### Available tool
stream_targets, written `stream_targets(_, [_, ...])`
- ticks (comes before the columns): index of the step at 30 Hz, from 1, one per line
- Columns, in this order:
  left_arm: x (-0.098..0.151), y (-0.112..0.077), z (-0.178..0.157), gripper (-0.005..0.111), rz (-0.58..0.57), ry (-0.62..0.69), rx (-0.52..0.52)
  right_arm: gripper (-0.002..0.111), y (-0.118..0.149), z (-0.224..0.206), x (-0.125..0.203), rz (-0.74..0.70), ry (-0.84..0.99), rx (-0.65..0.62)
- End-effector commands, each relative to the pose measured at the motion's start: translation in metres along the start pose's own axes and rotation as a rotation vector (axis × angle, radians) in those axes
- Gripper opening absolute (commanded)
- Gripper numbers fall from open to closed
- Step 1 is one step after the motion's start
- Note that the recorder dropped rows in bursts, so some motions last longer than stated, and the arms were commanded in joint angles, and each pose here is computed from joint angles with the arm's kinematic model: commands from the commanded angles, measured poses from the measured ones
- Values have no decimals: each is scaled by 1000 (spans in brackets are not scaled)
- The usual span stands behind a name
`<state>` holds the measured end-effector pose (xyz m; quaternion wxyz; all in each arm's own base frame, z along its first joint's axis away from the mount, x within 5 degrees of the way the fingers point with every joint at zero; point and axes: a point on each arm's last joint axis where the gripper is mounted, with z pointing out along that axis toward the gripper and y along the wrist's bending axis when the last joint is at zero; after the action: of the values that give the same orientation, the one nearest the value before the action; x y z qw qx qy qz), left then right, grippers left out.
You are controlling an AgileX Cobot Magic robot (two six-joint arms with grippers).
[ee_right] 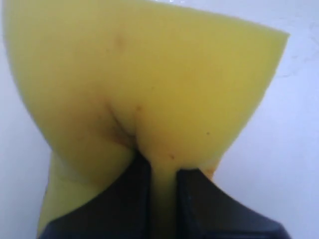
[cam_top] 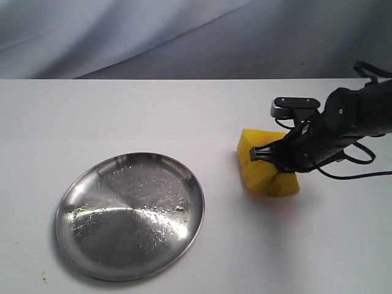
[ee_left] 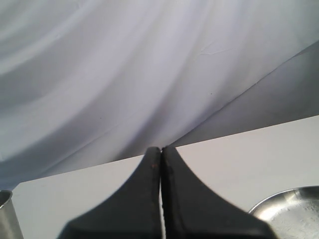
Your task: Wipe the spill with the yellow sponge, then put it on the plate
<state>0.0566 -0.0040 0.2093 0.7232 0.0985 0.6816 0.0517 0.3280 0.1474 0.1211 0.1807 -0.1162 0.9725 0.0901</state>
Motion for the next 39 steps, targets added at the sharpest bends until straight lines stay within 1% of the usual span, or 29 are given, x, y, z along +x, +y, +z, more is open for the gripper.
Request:
stream_targets(1, [-2,1,0,0,-13,-13,-7,0,-17,-8,17,-37,102,51])
stream_targets(4, [-2,1,0,0,-13,-13,-7,0,-10,-19,26,-39,94,42])
stream_targets(7, [-2,1,0,0,-13,-13,-7,0,2,-25,38,-71,111,30])
stream_targets(10, [-2,1,0,0,-13,-13,-7,0,22,-25,48,-124,133,6])
stream_targets(14, [-2,1,0,0,-13,-13,-7,0,60,-25,55,-193,110,-42])
stream_targets(17, [-2,1,0,0,-13,-13,-7,0,78,-24,48,-216,75,-67])
stream_targets(22, [-2,1,0,0,-13,-13,-7,0,87,-13,21,-209,74,-56])
stream_targets(24, [-2,1,0,0,-13,-13,-7,0,86,-5,10,-212,81,-34])
stream_targets(26, [-2,1,0,0,-13,-13,-7,0,84,2,-3,-227,100,15])
stream_targets(28, [-2,1,0,0,-13,-13,-7,0,78,6,-13,-240,120,79])
stream_targets(31, [-2,1,0,0,-13,-13,-7,0,67,5,-29,-250,88,153])
stream_targets(34, [-2,1,0,0,-13,-13,-7,0,45,2,-37,-199,78,192])
stream_targets(36, [-2,1,0,0,-13,-13,-7,0,25,0,-39,-157,109,222])
stream_targets(39, [-2,1,0,0,-13,-13,-7,0,2,-1,-37,-131,180,265])
